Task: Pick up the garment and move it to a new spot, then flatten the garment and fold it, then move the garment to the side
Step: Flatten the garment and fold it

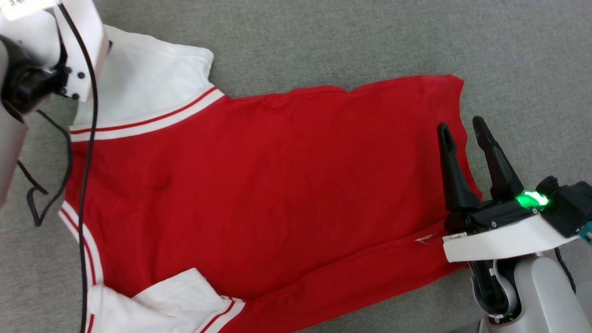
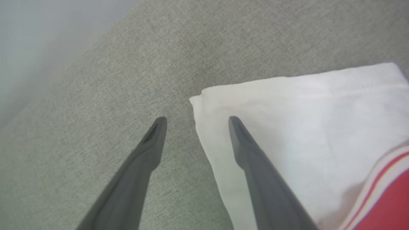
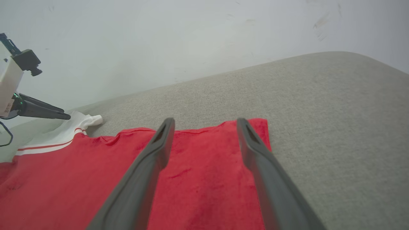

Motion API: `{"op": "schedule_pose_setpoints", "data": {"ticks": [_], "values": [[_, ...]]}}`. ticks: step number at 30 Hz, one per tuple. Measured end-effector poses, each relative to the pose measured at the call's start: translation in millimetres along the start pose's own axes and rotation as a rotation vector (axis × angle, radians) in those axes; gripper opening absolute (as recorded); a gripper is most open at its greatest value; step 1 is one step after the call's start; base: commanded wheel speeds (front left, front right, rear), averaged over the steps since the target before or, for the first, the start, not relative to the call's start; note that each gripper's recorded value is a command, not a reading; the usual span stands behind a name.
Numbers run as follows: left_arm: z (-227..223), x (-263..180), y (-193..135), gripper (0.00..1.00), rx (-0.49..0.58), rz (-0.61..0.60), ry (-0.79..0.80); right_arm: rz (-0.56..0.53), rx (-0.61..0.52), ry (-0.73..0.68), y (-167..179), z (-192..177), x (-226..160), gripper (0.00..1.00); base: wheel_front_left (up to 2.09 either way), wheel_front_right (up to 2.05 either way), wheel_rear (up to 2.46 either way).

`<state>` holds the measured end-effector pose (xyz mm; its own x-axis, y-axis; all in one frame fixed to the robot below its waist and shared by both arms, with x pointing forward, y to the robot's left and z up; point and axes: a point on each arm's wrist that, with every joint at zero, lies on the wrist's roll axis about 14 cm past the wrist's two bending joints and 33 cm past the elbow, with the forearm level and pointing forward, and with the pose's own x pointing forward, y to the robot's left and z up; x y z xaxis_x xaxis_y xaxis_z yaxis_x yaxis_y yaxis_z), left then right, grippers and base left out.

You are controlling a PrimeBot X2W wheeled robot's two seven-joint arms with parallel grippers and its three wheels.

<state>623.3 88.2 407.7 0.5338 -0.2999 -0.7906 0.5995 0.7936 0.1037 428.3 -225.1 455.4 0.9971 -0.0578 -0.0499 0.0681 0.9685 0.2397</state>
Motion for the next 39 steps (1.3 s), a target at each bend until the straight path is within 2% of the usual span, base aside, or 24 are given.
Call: {"op": "schedule_pose_setpoints", "data": {"ticks": [12, 13, 14, 18, 23, 30, 36, 39], "values": [[-18, 32, 1, 1.0, -0.017, -0.02, 0.102, -0.006, 0.03, 0.016, -2, -8, 3, 1.0, 0.0, 0.0, 0.0], [-20, 33, 1, 0.32, -0.022, -0.026, 0.109, -0.006, 0.029, 0.018, -3, -9, 3, 1.0, 0.0, 0.0, 0.0], [-21, 35, -2, 0.0, -0.035, -0.04, 0.114, -0.006, 0.028, 0.019, -3, -9, 4, 1.0, 0.0, 0.0, 0.0], [-19, 35, -9, 0.0, -0.057, -0.068, 0.105, -0.001, 0.025, 0.014, -2, -8, 7, 1.0, 0.0, 0.0, 0.0], [-17, 24, -3, 0.0, -0.093, -0.047, 0.061, 0.01, 0.01, 0.005, -2, -2, 7, 1.0, 0.0, 0.0, 0.0], [11, -19, 4, 0.0, -0.115, -0.011, -0.119, 0.037, -0.029, 0.002, -1, 17, 3, 1.0, 0.0, 0.0, 0.0], [23, -66, 0, 0.0, -0.109, 0.001, -0.261, 0.064, -0.116, 0.088, -7, 23, 1, 1.0, 0.0, 0.0, 0.0], [24, -90, -6, 0.0, -0.081, 0.012, -0.322, 0.081, -0.173, 0.206, -12, 17, 1, 1.0, 0.0, 0.0, 0.0]]}}
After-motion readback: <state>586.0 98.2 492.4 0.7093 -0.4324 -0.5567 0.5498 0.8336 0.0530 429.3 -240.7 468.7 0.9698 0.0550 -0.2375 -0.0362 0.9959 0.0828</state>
